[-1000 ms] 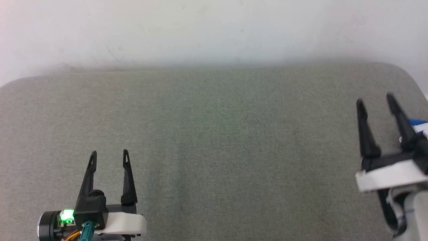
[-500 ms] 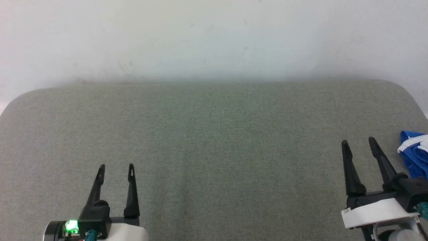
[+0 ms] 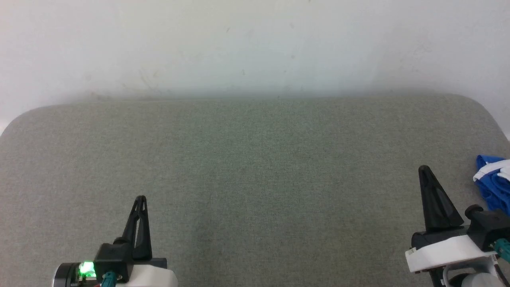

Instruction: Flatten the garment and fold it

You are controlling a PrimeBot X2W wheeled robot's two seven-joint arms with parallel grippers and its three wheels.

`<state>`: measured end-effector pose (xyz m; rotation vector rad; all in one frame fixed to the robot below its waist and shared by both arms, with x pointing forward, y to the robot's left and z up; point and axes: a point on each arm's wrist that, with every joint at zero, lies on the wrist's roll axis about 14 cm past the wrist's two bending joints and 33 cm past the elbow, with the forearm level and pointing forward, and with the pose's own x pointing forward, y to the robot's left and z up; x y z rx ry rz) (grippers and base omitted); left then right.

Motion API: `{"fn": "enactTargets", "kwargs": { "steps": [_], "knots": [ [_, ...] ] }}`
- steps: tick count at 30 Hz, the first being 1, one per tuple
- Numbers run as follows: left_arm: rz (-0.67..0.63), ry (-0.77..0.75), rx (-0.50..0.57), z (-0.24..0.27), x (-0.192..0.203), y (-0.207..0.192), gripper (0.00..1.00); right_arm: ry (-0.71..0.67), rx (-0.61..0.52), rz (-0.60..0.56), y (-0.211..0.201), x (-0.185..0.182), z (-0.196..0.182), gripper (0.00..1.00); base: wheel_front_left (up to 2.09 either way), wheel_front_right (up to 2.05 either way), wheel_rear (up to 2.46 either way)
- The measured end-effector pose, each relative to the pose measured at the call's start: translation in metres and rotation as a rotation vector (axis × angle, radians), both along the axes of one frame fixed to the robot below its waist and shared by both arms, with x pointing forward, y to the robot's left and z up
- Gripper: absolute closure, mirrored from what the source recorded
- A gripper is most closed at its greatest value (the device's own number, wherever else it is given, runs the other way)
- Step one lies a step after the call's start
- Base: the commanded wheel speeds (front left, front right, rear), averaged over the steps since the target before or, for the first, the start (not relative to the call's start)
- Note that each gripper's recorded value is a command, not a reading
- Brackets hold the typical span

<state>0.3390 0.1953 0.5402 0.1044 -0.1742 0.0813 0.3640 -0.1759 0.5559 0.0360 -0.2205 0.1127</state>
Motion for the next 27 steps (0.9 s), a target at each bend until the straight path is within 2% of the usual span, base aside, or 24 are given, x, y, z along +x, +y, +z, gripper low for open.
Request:
{"fn": "enactTargets", "kwargs": {
  "steps": [27],
  "knots": [
    [-0.015,0.047,-0.017,-0.0055,0.0064,-0.0029,1.00,0.057,-0.027,0.002,0.0028,0.0013,-0.0091,1.00,0.00,0.00,0.00]
  ]
}}
